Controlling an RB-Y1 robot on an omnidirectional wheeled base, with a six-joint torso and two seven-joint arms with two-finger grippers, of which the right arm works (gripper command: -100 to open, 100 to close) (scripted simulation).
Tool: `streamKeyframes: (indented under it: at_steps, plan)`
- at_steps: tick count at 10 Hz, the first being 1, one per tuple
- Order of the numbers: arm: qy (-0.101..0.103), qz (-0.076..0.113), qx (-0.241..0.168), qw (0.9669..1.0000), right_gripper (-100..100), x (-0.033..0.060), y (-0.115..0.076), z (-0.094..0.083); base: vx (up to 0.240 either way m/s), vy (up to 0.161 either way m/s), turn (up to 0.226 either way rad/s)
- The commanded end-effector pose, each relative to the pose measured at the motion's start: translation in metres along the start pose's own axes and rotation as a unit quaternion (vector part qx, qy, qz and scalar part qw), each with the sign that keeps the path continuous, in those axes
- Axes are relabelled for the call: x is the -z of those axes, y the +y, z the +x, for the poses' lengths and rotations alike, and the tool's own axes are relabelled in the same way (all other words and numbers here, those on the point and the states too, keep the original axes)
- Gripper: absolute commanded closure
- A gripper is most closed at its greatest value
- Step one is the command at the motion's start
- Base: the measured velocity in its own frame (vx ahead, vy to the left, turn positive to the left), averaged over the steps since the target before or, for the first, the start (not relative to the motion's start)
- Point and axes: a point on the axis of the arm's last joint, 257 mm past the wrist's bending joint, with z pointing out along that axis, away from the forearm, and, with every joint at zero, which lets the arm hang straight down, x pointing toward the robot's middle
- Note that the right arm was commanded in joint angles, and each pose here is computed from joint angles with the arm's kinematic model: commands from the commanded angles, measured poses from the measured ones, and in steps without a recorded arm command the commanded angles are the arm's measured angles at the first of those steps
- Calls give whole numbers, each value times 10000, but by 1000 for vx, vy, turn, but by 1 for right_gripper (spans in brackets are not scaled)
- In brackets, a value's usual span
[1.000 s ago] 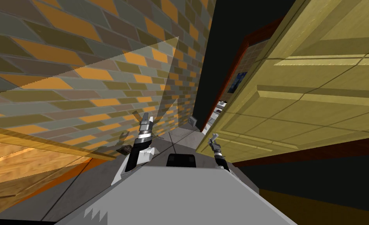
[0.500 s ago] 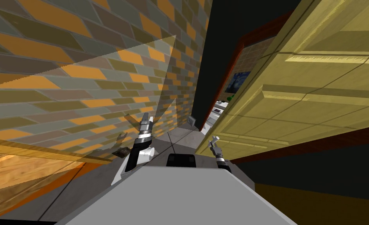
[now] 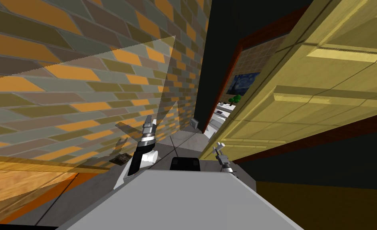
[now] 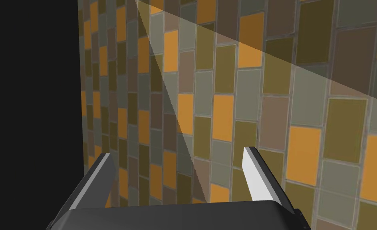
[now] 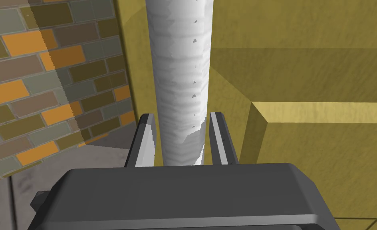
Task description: Pull the door open
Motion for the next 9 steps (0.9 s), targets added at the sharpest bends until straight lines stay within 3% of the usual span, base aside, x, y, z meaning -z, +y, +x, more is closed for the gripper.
streamKeyframes:
  at_steps: [1, 2, 3, 4, 8, 9]
  plan:
    - [-7, 134, -29, 9999, 100, 141, -37, 16, 4, -14, -65]
    - [-17, 223, -54, 9997, 100, 211, -77, 19, 4, -17, -55]
    - [-18, 174, -38, 9998, 100, 172, -61, 9, 0, 0, 0]
    - [-16, 223, -41, 9997, 100, 300, -73, -10, 18, 25, 78]
    - [-13, 293, -30, 9996, 100, 536, -74, -34, 25, 16, 53]
    - [-12, 330, -26, 9995, 100, 653, -77, -41, 21, 12, 98]
